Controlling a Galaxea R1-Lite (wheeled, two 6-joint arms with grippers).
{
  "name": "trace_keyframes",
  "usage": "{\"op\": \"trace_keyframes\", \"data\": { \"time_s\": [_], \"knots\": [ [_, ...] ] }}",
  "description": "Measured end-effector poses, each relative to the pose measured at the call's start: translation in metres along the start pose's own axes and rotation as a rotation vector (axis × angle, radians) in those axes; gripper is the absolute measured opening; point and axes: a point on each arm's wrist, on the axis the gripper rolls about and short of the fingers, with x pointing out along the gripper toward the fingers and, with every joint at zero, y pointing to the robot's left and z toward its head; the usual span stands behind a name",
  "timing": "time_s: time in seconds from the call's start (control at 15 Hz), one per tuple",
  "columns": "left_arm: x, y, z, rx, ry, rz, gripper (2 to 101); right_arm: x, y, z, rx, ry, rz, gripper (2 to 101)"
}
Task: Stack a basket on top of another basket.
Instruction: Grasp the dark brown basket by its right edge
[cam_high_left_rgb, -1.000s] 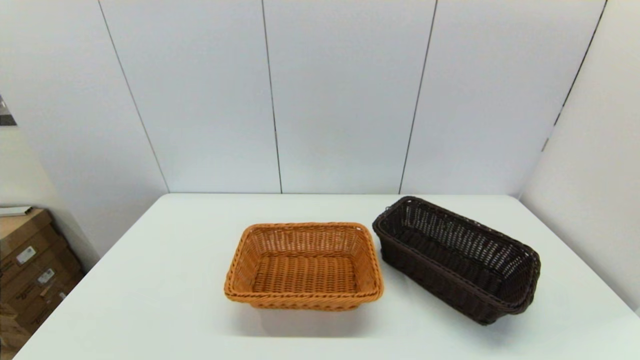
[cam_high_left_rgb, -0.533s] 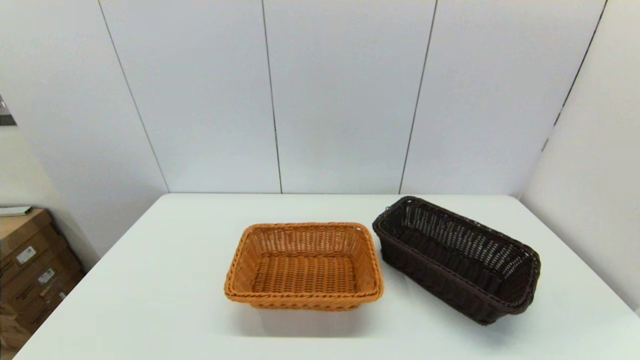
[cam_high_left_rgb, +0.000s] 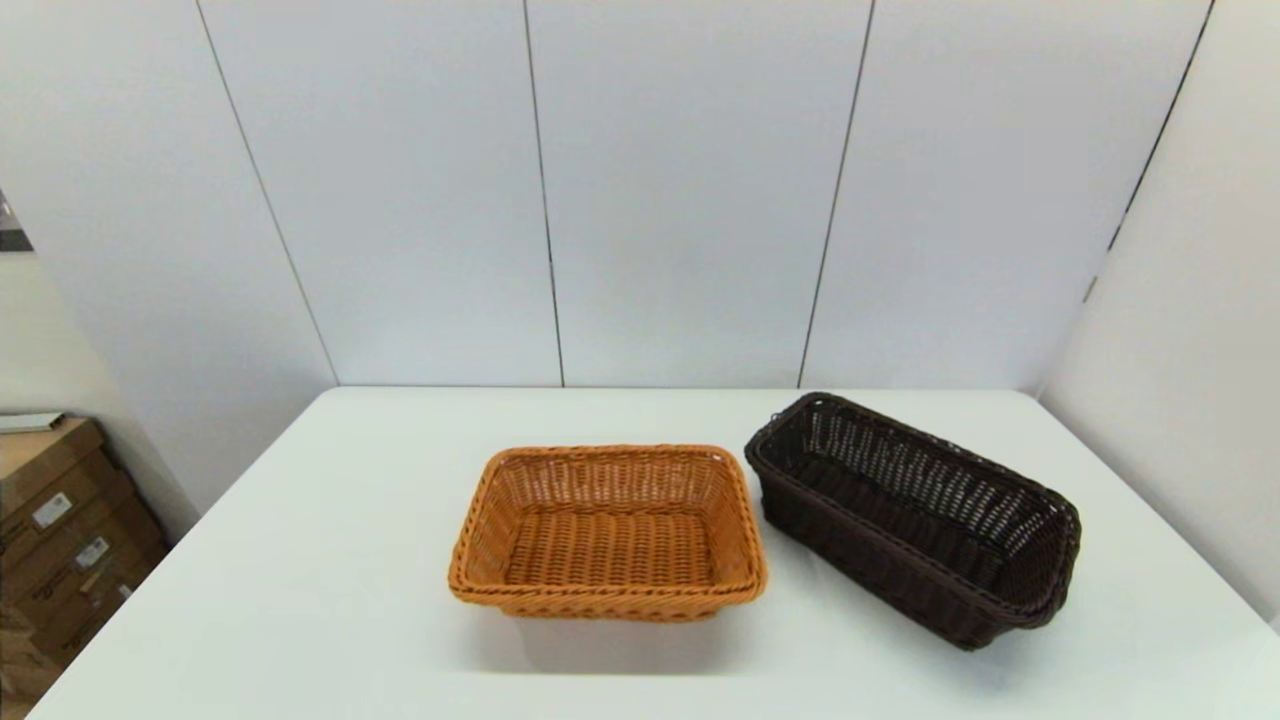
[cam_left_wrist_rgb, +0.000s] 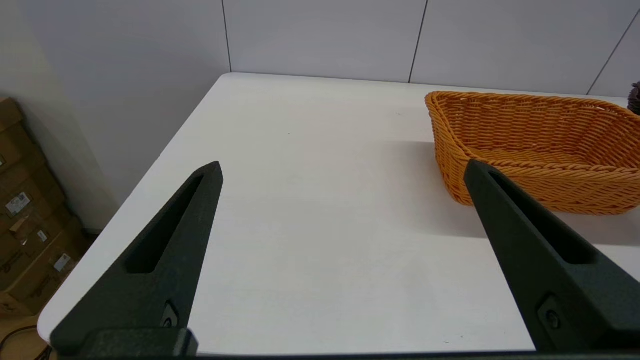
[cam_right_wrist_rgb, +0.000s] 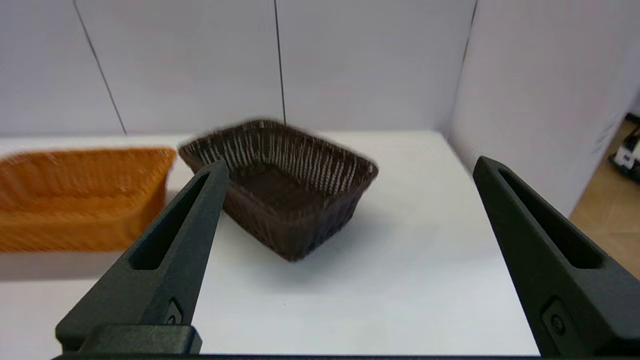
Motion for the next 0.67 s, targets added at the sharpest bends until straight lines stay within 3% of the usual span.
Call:
{"op": "trace_keyframes", "data": {
  "time_s": [0.33,0.67],
  "knots": [
    [0.0,0.0,0.0,0.0,0.0,0.0,97.8,0.007,0.001,0.073,-0.015,0.134,-0.025,97.1],
    [0.0,0.0,0.0,0.0,0.0,0.0,97.8,0.09,0.005,0.139,-0.017,0.361,-0.088,97.1]
  ]
}}
